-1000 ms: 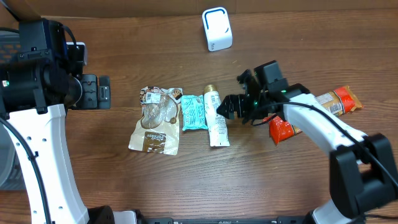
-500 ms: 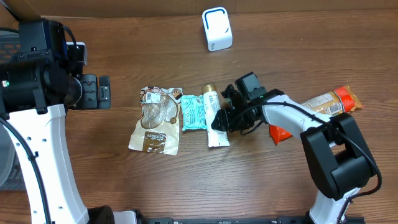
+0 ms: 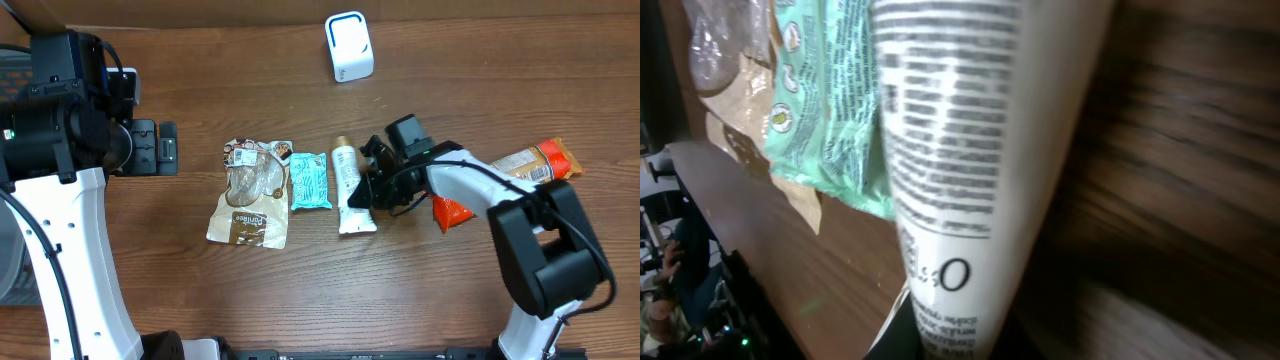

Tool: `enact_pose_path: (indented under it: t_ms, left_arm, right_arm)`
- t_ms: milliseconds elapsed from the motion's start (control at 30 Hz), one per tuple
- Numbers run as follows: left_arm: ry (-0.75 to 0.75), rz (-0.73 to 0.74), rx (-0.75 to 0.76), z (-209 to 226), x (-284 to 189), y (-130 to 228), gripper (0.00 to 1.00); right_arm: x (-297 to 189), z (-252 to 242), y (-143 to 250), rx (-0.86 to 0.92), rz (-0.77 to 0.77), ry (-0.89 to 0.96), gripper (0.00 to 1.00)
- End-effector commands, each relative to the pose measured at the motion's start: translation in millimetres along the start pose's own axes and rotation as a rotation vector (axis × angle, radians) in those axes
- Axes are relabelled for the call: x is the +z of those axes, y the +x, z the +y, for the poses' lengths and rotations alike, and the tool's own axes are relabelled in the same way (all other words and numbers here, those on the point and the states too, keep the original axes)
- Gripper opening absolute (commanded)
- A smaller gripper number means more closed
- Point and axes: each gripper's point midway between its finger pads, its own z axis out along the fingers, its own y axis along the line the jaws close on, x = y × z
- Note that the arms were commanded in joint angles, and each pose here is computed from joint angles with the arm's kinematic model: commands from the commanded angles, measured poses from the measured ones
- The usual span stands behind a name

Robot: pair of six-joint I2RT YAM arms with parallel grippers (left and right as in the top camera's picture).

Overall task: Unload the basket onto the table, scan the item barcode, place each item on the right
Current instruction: 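Reach to the white tube and grasp it with the right gripper, then lift the white tube and hold it in front of the white scanner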

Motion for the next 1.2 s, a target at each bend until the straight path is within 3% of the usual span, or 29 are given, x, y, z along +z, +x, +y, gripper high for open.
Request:
enact_pose_path:
  t_ms: [0,167,333,700,833,967,1167]
  left_arm:
    - [0.003,0.001,0.015,0.4,1.2,-1.1,1.00]
    - [0.003,0.001,0.015,0.4,1.2,-1.0,1.00]
    - [0.003,0.001,0.015,0.4,1.2,-1.1,1.00]
    - [0.003,0.001,0.015,0.4,1.2,-1.1,1.00]
    - [0.003,0.001,0.015,0.4,1.2,-1.0,1.00]
    - [0.003,0.001,0.015,0.4,1.2,-1.1,1.00]
    - [0.003,0.001,0.015,0.4,1.2,-1.1,1.00]
  right_arm:
    - [-77.8,75.7,-40.7,-0.234,-0.207,-0.134,0.04]
    - [-161.7,138.3,-42.7,-0.393,-0.388,-0.228,0.04]
    - [-207.4,168.8,-26.0,-0.462,-0.461,-0.298,0.04]
    - [-217.8,165.9,-22.0,-0.423,-0.500,-0.217,0.03]
    - [-248.9,164.6,-50.5,-0.425,-0.611,-0.039,0.03]
    - [-281.7,150.8,-94.4,-0.450,-0.714,0.322,0.03]
    - [-258.6,100.5,-169.7,-0.521,-0.755,0.842,0.08]
